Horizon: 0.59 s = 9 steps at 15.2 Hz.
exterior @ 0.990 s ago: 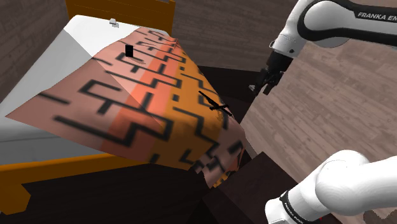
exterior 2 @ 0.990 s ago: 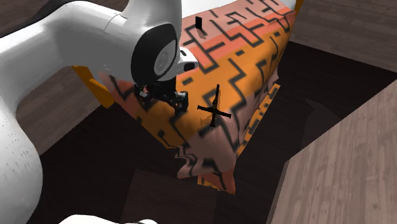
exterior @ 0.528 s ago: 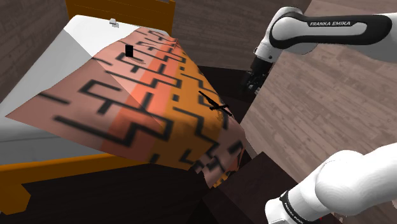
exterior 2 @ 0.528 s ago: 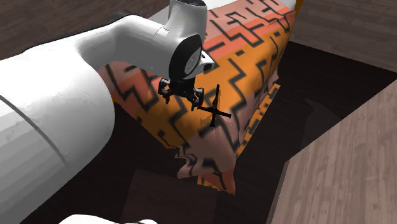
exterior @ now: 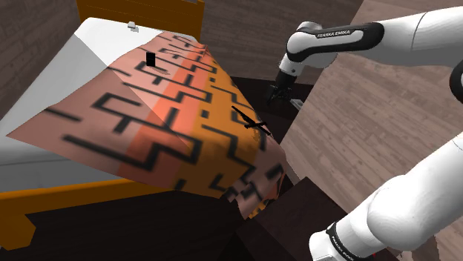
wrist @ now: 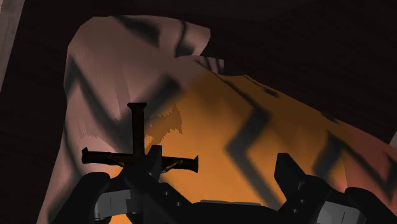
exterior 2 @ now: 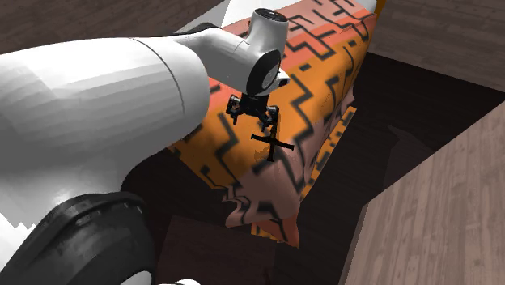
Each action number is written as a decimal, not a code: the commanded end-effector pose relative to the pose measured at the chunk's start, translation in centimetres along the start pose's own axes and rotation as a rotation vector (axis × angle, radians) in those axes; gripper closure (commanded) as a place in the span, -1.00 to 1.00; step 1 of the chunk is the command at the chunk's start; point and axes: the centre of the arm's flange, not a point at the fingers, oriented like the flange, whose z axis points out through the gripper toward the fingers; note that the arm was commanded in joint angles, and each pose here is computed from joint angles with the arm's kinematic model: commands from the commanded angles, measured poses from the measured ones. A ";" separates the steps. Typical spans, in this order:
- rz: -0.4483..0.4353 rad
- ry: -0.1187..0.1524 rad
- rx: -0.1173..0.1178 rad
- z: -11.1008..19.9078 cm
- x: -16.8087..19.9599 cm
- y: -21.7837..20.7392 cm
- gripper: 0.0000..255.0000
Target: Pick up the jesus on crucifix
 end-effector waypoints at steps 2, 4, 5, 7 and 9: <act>-0.008 0.000 0.001 2.2 3.2 1.3 -1.00; -0.013 -0.001 0.002 3.5 5.3 2.3 -1.00; -0.016 -0.001 0.002 4.1 6.3 2.8 -1.00; -0.021 -0.002 0.003 5.3 8.5 3.8 -1.00; -0.027 -0.002 0.004 6.5 10.6 4.8 -1.00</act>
